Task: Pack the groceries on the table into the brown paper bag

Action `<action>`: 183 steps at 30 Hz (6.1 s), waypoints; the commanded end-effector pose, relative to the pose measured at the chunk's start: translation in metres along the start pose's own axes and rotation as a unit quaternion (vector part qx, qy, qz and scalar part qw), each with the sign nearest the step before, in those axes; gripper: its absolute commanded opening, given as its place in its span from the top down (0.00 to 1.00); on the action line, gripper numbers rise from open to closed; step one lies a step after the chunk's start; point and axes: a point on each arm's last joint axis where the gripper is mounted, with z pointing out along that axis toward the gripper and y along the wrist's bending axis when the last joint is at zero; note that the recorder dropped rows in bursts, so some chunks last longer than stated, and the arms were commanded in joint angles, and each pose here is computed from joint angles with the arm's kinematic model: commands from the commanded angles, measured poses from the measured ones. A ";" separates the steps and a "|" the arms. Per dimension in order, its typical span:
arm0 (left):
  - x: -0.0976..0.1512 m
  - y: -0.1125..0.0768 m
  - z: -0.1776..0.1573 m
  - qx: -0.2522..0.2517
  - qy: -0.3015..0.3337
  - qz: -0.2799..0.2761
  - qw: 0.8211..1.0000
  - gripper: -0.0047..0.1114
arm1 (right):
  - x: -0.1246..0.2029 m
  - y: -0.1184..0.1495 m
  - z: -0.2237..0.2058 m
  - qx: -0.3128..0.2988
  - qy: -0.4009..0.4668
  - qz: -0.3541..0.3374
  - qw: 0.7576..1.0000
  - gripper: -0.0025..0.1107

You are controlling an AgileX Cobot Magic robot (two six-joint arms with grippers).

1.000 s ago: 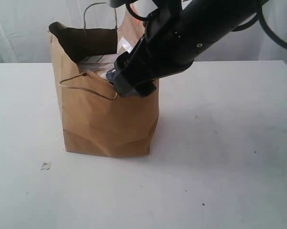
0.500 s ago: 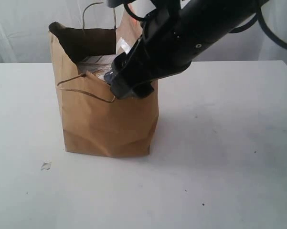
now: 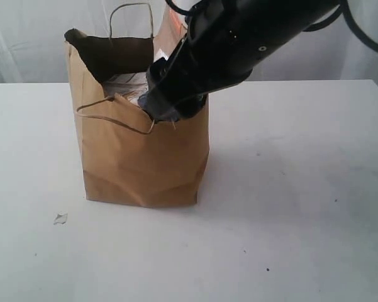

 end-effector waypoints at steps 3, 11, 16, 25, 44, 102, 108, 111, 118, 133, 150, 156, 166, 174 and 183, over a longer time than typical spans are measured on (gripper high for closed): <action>0.000 0.000 0.000 0.001 -0.003 -0.004 1.000 0.96 | -0.004 -0.001 -0.007 0.006 -0.014 -0.007 1.000 0.30; 0.000 0.000 0.000 0.001 -0.003 -0.004 1.000 0.96 | -0.005 -0.002 -0.007 0.011 -0.020 -0.009 1.000 0.30; 0.000 0.000 0.000 0.001 -0.003 -0.004 1.000 0.96 | -0.007 -0.004 -0.009 0.021 -0.036 -0.013 0.999 0.30; 0.000 0.000 0.000 0.001 -0.003 -0.004 1.000 0.96 | -0.009 -0.005 -0.010 0.030 -0.044 -0.017 0.998 0.30; 0.000 0.000 0.000 0.001 -0.003 -0.004 1.000 0.96 | -0.021 -0.009 -0.025 0.060 -0.122 -0.026 0.990 0.32; 0.000 0.000 0.000 0.001 -0.003 -0.004 1.000 0.96 | 0.239 0.045 -0.034 0.090 -0.282 0.067 0.953 0.98; 0.000 0.000 0.000 0.001 -0.003 -0.004 1.000 0.96 | 0.275 0.049 -0.018 0.103 -0.302 0.068 0.945 0.98; 0.000 0.000 0.000 0.001 -0.003 -0.004 1.000 0.96 | 0.283 0.050 -0.015 0.102 -0.295 0.068 0.948 0.98; 0.000 0.000 0.000 0.001 -0.003 -0.004 1.000 0.96 | 0.293 0.055 -0.023 0.103 -0.303 0.043 0.946 0.98; 0.000 0.000 0.000 0.001 -0.003 -0.004 1.000 0.96 | 0.314 0.051 -0.044 0.210 -0.321 0.039 0.923 0.98; 0.000 0.000 0.000 0.001 -0.003 -0.004 1.000 0.96 | 0.322 0.047 -0.041 0.242 -0.275 0.071 0.928 0.98; 0.000 0.000 0.000 0.001 -0.003 -0.004 1.000 0.96 | 0.322 0.047 -0.041 0.242 -0.275 0.070 0.928 0.98; 0.000 0.000 0.000 0.001 -0.003 -0.004 1.000 0.96 | 0.320 0.047 -0.042 0.241 -0.287 0.075 0.924 0.98; 0.000 0.000 0.000 0.001 -0.003 -0.004 1.000 0.96 | 0.320 0.047 -0.042 0.215 -0.311 0.159 0.912 0.98; 0.000 0.000 0.000 0.001 -0.003 -0.004 1.000 0.96 | 0.320 0.047 -0.042 0.213 -0.312 0.164 0.911 0.98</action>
